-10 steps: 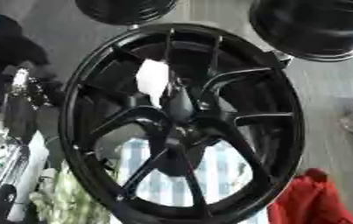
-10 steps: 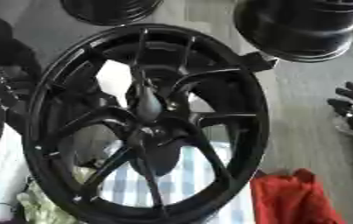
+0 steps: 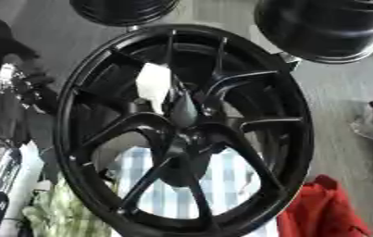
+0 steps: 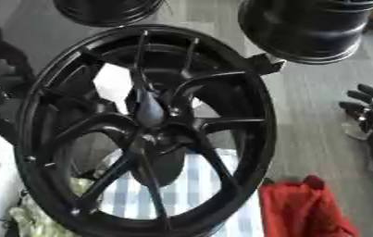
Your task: Pull the pin out of the wheel hub.
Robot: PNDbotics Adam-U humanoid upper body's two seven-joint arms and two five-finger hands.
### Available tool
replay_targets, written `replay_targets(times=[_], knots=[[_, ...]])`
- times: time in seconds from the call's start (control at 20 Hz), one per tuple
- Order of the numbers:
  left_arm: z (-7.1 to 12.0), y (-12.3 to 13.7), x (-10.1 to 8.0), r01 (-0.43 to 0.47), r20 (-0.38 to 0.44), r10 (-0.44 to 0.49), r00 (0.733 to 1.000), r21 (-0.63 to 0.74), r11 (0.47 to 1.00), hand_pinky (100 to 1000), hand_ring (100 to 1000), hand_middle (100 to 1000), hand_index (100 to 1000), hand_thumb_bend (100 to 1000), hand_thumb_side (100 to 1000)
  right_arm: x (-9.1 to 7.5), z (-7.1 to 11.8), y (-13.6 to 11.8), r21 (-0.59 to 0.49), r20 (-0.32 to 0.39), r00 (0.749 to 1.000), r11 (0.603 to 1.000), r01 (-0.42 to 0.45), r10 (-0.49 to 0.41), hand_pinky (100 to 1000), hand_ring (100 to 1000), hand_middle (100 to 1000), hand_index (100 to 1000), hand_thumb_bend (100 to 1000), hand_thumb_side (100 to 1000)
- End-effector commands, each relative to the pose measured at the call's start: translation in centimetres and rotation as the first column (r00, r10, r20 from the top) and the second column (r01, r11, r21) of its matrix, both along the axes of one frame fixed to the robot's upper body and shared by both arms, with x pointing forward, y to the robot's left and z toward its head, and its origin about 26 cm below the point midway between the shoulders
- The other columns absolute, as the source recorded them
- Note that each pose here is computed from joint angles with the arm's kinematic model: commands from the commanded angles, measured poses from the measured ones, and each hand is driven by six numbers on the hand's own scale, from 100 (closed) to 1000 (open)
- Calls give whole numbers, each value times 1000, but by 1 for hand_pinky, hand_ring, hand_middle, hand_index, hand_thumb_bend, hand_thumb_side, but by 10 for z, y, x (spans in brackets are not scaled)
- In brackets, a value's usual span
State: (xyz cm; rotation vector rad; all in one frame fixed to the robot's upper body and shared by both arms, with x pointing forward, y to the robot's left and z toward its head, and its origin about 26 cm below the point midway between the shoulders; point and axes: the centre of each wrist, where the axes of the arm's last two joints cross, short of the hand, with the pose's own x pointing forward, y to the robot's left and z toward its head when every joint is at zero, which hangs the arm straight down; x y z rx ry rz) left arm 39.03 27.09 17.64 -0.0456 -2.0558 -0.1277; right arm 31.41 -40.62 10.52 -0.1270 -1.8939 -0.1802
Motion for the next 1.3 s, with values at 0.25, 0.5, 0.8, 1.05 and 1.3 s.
replay_targets(times=[0.25,0.5,0.8,1.05,1.3], knots=[[94,13,-15,46,219,-88,972,188,981,616,730,753,789,100,682,-3,12,-8,-33,20,1000,999,18,-17,936,762,766,839,100,802],[152,5,-37,110,330,-248,911,384,917,632,736,756,791,100,609,-4,10,-9,-43,11,1000,999,20,-20,936,761,766,839,100,805],[194,-11,-63,134,338,-412,847,612,779,650,734,736,789,100,530,-5,9,-9,-50,4,1000,999,20,-20,936,761,767,840,100,806],[221,-28,-77,61,308,-526,793,818,571,695,750,736,802,100,404,-7,7,-11,-54,-4,1000,998,25,-25,936,761,767,840,100,808],[241,-52,-78,16,193,-638,746,952,306,728,765,745,802,100,394,-9,4,-13,-60,-16,999,998,32,-33,936,761,767,840,100,809]])
